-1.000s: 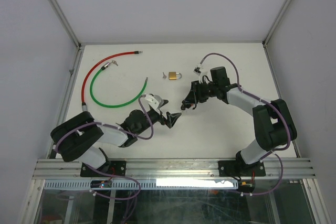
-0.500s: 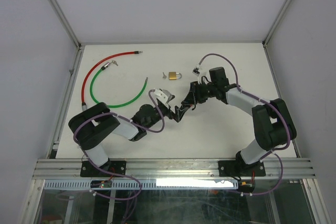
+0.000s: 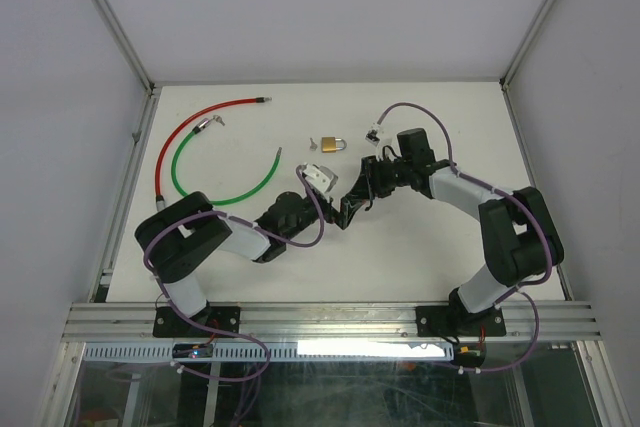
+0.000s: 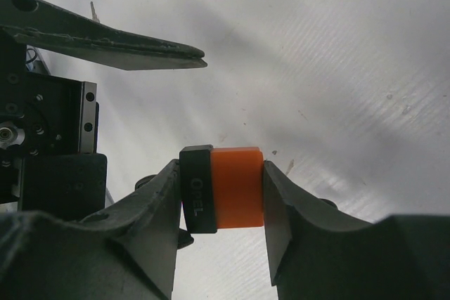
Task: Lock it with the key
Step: Pick up the lock from the center of the board.
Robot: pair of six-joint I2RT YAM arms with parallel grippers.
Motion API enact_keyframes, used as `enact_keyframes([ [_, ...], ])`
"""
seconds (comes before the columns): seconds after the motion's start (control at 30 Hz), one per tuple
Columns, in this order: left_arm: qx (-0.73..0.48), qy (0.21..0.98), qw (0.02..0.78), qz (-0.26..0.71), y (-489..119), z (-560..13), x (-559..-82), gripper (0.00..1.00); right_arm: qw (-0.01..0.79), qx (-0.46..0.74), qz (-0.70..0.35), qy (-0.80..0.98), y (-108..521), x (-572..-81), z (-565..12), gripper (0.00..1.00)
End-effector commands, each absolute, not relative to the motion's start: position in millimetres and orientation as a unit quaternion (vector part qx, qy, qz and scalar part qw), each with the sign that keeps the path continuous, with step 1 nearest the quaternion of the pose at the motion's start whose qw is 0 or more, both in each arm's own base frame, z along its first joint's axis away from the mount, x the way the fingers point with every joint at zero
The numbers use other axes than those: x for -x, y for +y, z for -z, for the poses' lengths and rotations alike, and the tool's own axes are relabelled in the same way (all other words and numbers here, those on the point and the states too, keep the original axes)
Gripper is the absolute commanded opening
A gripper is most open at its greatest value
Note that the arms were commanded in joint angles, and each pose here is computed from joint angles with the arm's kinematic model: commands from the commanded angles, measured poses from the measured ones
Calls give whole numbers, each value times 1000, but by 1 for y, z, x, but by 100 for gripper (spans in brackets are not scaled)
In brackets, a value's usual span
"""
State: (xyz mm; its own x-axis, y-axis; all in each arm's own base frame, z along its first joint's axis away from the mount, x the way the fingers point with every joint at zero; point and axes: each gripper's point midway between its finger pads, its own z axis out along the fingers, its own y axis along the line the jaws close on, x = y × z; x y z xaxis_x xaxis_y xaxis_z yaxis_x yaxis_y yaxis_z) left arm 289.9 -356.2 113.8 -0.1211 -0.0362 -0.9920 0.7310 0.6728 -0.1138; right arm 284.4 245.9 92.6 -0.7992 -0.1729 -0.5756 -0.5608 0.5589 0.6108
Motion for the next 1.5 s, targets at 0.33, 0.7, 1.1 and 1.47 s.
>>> enact_keyframes([
  [0.33, -294, 654, 618, 323, -366, -121, -283, 99, 259, 235, -437, 829, 256, -294, -113, 4],
  [0.7, -304, 658, 609, 323, -370, -118, -282, 98, 257, 236, -436, 829, 256, -293, -111, 5],
  [1.1, -288, 663, 610, 326, -372, -119, -287, 93, 252, 240, -439, 828, 258, -290, -110, 5],
  [1.47, -300, 665, 599, 331, -378, -116, -286, 77, 251, 243, -442, 826, 259, -289, -111, 7],
])
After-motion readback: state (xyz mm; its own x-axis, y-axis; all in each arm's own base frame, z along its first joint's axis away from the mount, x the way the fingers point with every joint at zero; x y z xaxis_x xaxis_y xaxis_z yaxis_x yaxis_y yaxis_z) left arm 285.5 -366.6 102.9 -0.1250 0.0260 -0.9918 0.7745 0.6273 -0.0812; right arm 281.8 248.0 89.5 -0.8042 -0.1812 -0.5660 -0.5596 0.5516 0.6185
